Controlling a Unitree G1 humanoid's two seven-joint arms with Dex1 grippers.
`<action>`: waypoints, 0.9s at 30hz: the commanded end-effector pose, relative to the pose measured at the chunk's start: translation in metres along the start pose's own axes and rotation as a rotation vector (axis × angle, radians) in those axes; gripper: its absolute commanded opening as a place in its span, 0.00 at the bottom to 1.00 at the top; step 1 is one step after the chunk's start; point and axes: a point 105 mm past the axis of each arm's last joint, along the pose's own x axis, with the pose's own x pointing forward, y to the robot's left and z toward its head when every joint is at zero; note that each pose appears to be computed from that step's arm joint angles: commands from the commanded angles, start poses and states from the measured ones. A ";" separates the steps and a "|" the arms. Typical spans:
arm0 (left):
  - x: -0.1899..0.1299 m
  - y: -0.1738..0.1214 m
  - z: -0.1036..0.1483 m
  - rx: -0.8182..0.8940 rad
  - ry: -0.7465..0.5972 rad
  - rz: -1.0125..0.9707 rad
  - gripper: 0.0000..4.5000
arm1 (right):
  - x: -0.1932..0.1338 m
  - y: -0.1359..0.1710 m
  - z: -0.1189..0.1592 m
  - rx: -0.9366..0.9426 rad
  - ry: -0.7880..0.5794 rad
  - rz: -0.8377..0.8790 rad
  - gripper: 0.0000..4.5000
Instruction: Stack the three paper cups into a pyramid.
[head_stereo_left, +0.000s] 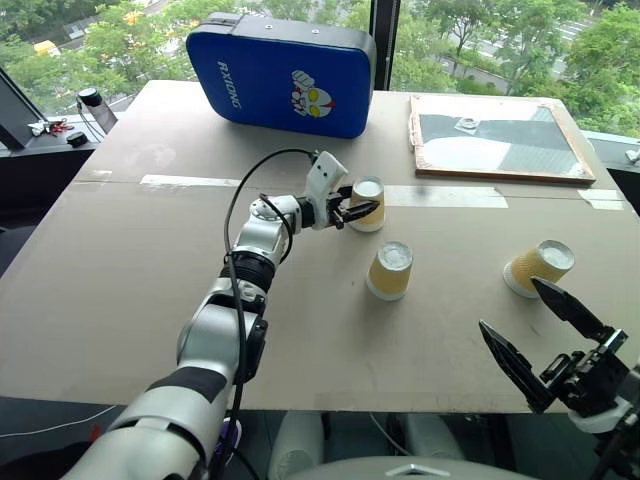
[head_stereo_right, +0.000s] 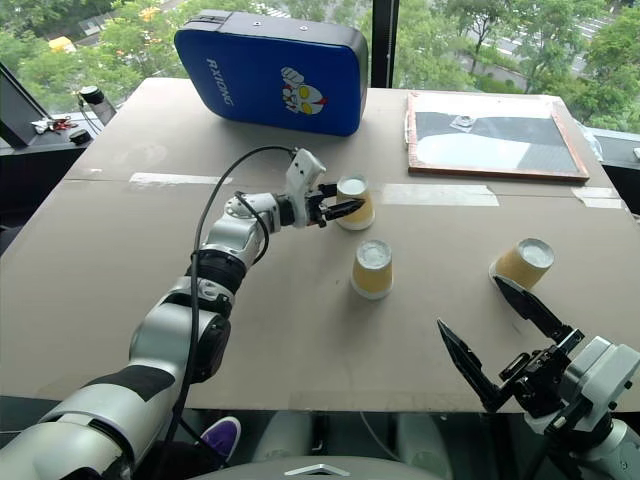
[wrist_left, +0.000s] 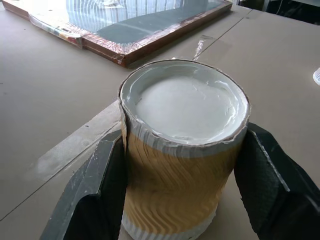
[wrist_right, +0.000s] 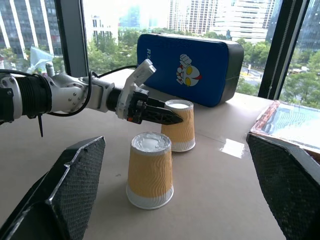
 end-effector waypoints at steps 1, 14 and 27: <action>-0.015 0.006 0.036 0.049 -0.124 -0.017 0.57 | 0.008 0.002 0.016 -0.010 -0.050 0.020 1.00; -0.104 -0.060 0.006 0.025 -0.012 -0.280 0.57 | 0.011 0.002 -0.001 0.007 0.030 0.143 1.00; -0.093 -0.066 -0.023 0.077 0.027 -0.188 0.57 | -0.008 0.002 -0.019 0.013 0.051 0.137 1.00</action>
